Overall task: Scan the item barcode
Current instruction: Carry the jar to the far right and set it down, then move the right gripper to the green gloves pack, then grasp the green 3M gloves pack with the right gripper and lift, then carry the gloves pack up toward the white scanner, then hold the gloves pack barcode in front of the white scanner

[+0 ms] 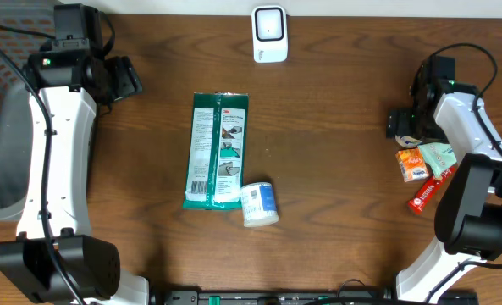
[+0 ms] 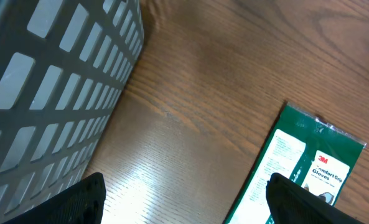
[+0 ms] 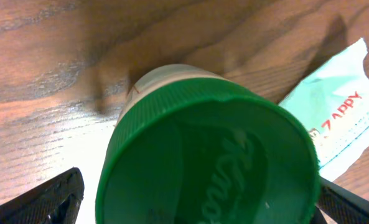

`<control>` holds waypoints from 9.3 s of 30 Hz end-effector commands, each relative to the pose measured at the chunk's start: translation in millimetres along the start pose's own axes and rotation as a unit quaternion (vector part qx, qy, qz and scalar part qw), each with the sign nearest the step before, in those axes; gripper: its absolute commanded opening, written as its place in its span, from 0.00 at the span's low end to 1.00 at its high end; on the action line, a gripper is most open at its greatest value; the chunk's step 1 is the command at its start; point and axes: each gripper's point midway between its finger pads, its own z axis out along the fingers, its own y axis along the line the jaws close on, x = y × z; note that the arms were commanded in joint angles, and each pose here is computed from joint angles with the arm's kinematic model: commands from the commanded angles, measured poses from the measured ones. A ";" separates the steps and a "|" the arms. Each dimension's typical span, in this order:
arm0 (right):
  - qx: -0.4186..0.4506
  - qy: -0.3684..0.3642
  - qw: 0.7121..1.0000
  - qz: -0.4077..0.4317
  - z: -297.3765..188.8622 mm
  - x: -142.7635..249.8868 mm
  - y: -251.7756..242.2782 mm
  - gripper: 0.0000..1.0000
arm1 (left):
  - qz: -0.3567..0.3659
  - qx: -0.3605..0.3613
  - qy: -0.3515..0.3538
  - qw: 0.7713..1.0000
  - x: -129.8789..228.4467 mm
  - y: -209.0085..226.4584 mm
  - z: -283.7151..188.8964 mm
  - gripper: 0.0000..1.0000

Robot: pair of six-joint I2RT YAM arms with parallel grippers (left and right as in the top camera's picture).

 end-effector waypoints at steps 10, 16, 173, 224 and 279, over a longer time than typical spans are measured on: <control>-0.036 -0.021 0.999 -0.008 -109.3 -37.8 6.4 0.99 | -0.001 -0.006 -0.011 1.000 -3.7 5.0 -6.8 0.82; -0.198 -0.047 0.978 -0.048 -187.0 -40.3 77.4 0.99 | -0.001 -0.006 -0.011 1.000 -3.6 5.0 -6.8 0.82; -0.561 0.004 0.785 -0.262 -200.3 147.6 240.8 0.01 | 0.004 0.140 0.042 0.989 75.2 -50.8 78.8 0.82; 0.214 -0.525 0.712 -0.414 -311.8 -93.9 296.8 0.01 | 0.004 0.142 0.039 0.989 73.7 -51.4 78.9 0.82; 0.410 -0.565 0.380 -0.608 -176.7 -166.5 415.9 0.01 | 0.004 0.142 0.039 0.989 73.7 -51.4 78.9 0.82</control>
